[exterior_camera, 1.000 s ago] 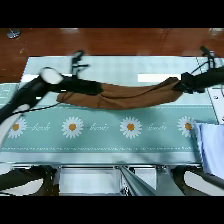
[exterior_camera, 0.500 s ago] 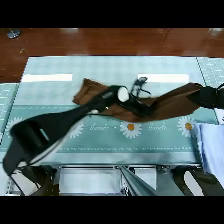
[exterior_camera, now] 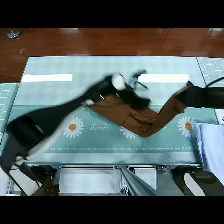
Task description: Fold the shirts.
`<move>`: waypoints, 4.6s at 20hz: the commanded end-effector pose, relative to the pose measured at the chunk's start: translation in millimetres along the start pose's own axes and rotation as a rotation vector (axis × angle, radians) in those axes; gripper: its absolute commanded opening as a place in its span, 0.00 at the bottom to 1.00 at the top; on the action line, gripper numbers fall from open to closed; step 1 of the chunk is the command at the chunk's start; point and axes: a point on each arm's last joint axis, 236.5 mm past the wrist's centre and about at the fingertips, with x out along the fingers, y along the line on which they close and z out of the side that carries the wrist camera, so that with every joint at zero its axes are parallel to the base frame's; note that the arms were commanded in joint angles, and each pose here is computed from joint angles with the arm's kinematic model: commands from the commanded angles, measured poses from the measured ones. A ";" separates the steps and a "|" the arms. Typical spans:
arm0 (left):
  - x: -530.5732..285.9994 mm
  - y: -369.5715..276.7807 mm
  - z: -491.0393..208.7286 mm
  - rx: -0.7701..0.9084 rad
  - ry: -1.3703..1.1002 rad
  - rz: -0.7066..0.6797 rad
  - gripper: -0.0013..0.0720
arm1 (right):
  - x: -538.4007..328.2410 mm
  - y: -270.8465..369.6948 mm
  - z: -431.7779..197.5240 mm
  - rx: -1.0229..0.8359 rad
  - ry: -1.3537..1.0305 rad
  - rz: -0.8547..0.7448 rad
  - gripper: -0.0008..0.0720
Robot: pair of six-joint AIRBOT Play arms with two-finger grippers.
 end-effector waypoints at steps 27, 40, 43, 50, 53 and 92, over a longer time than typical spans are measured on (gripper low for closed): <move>-257.0 144.8 -178.0 -0.409 -0.648 0.171 0.06 | 28.7 -47.4 98.4 -0.075 0.072 -0.338 0.87; -255.7 147.9 -178.6 -0.406 -0.650 0.178 0.06 | 197.4 -67.9 -147.0 0.662 0.282 0.041 0.87; -254.4 148.5 -179.6 -0.409 -0.647 0.177 0.06 | 219.5 -52.3 -130.5 0.664 0.353 0.125 0.84; -254.4 148.5 -179.6 -0.409 -0.647 0.177 0.06 | 222.0 35.8 -32.4 0.286 0.346 0.311 0.04; -254.4 148.5 -179.6 -0.409 -0.647 0.177 0.06 | 167.6 65.6 61.8 0.108 0.219 0.265 0.04; -375.7 82.1 -17.1 -0.004 -0.869 0.144 0.06 | -95.3 -84.2 181.7 0.110 -0.363 -0.151 0.04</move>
